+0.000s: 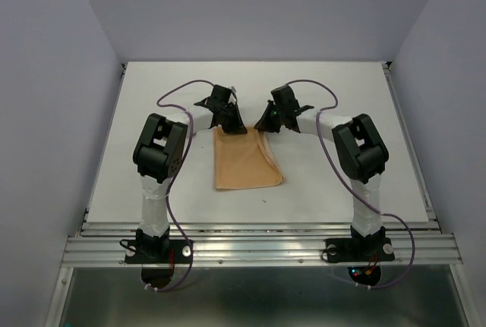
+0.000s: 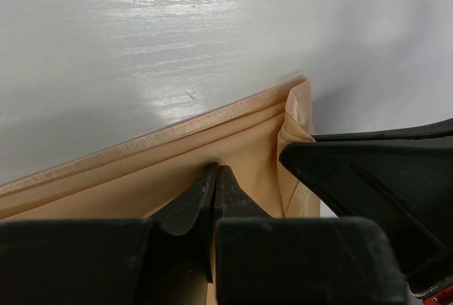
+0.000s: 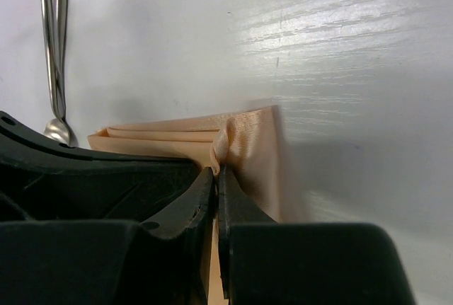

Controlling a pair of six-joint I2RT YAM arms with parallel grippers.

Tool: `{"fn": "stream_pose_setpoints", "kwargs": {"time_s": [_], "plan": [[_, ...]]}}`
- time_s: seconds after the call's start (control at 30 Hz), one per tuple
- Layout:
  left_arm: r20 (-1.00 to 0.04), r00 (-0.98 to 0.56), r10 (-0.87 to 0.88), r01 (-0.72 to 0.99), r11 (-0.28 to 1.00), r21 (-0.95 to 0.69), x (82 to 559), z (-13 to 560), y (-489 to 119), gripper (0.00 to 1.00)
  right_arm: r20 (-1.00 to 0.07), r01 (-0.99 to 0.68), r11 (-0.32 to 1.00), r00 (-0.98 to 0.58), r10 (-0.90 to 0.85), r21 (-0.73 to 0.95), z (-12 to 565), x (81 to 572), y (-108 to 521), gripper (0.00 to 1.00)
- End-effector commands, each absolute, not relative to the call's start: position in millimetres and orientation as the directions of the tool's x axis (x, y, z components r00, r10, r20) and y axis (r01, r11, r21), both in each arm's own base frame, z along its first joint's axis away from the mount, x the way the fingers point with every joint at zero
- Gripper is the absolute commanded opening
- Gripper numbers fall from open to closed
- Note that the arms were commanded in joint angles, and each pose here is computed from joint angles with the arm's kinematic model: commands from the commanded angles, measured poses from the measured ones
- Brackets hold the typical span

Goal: Fold the napkin into a case and place the utensils inside
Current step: Fold the lower triangle-folded napkin at the center of the board.

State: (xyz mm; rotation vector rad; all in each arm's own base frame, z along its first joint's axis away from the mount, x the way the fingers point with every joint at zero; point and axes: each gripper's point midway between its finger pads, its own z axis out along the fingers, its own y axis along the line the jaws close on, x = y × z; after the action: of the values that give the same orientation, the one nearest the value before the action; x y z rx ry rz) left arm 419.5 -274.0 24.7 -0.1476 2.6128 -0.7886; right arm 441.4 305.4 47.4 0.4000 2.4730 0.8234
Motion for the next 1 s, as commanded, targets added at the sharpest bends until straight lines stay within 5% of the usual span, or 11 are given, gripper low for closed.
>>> {"fn": "stream_pose_setpoints", "kwargs": {"time_s": [0.0, 0.97], "plan": [[-0.283, -0.944, -0.172, -0.027, 0.891, -0.452, 393, -14, -253, 0.1, -0.394, 0.113, 0.76, -0.801, 0.451, 0.64, 64, 456, 316, 0.01], [-0.288, -0.941, -0.179, -0.029, 0.889, -0.457, 393, -14, -253, 0.1, -0.438, 0.185, 0.803, -0.758, 0.483, 0.566, 59, 458, 323, 0.01]]}}
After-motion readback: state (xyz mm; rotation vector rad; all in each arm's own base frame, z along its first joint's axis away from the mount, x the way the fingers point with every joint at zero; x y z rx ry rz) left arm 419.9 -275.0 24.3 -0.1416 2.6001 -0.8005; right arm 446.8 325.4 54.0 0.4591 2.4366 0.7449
